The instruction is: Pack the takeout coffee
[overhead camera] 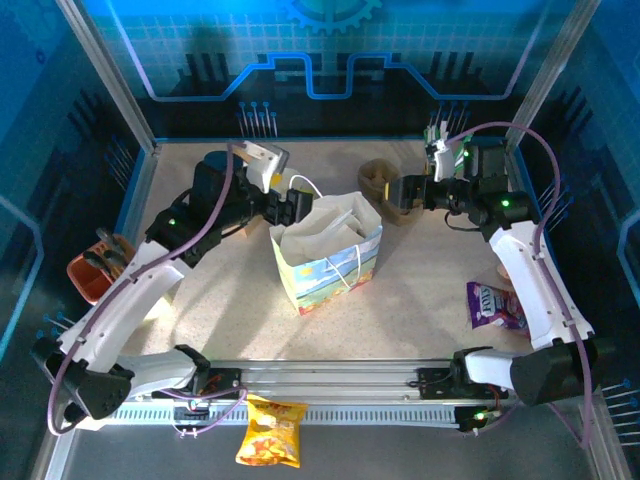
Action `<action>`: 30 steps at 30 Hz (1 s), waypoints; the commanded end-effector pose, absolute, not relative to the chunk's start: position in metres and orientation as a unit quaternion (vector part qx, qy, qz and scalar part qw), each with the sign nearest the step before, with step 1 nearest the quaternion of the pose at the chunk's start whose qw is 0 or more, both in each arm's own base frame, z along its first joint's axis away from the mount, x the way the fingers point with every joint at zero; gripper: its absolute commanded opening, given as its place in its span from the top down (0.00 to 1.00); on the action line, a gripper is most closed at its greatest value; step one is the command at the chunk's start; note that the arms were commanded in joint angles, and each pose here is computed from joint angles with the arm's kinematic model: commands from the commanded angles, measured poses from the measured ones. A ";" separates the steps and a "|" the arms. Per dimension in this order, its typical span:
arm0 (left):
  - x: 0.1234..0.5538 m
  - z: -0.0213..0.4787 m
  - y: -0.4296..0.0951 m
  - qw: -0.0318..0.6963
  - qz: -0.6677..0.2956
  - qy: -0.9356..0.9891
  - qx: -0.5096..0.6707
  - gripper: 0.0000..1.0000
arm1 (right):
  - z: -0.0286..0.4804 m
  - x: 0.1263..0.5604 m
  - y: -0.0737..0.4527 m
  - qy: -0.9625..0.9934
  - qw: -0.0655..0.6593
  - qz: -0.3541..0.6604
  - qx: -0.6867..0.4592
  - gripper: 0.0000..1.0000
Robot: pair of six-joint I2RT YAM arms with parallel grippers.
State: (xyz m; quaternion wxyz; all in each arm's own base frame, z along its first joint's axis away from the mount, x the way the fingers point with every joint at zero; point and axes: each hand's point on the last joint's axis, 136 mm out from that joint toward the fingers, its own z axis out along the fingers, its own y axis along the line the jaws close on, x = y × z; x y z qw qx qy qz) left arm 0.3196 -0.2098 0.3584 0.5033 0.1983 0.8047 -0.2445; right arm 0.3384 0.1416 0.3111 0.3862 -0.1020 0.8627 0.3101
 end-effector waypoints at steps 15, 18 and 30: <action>0.339 0.345 -0.116 0.585 -0.200 0.786 0.014 0.04 | 0.348 0.340 0.148 0.848 0.433 0.280 -0.125 0.05; 0.341 0.338 -0.100 0.593 -0.184 0.784 -0.011 0.04 | 0.351 0.341 0.136 0.850 0.450 0.246 -0.120 0.04; 0.340 0.253 -0.032 0.606 -0.101 0.777 -0.137 0.04 | 0.349 0.333 0.058 0.834 0.548 0.053 -0.038 0.01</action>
